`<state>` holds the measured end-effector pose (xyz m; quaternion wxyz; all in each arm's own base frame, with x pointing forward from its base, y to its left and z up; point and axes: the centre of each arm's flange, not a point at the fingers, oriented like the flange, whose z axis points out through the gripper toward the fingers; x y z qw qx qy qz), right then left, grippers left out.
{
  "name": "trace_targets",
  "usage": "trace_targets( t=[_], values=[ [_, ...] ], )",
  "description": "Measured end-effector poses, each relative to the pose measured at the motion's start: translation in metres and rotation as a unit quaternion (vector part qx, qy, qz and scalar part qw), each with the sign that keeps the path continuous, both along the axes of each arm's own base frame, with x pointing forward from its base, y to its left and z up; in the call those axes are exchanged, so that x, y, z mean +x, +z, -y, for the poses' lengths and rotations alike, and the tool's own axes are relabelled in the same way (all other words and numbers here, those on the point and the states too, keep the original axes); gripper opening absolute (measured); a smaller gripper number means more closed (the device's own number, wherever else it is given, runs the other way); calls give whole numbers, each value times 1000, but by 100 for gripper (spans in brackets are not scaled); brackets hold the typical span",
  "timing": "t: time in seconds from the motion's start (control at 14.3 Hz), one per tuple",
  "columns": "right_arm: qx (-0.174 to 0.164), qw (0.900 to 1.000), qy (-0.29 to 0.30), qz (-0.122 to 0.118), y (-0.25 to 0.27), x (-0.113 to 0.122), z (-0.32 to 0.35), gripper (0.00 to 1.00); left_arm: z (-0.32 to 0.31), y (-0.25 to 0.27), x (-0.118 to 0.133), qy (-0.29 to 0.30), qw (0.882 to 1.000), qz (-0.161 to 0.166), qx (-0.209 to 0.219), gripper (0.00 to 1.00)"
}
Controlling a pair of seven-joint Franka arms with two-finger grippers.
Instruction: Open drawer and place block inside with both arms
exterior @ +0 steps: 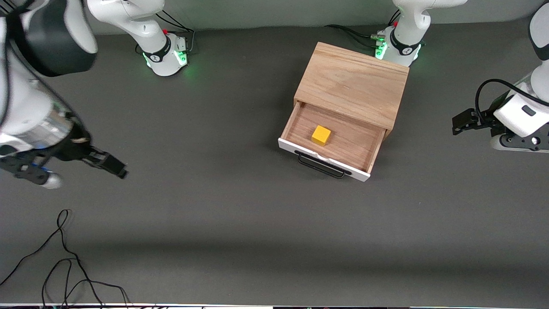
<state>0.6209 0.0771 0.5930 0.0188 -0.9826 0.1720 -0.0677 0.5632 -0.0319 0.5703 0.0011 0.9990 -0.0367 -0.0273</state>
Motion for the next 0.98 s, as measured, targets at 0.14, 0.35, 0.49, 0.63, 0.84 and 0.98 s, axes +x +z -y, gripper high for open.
trace_targets(
  t=[0.14,0.35,0.49,0.63,0.84,0.98],
  values=[
    [-11,999,29,-15,3,-9,36,100,-1,0,0,1,1000,0,0,100],
    [-19,997,73,-23,5,-14,60,100,-1,2,0,1,1000,2,0,100],
    [-17,996,81,-31,2,-16,61,100,-1,2,0,1,1000,2,0,100],
    [-12,996,87,-32,2,-16,56,100,-1,2,0,1,1000,2,0,100],
    [8,995,89,-31,2,-17,50,100,-2,3,0,2,1000,2,0,100],
    [13,995,90,-34,0,-16,48,100,-2,3,0,2,1000,2,0,100]
  ],
)
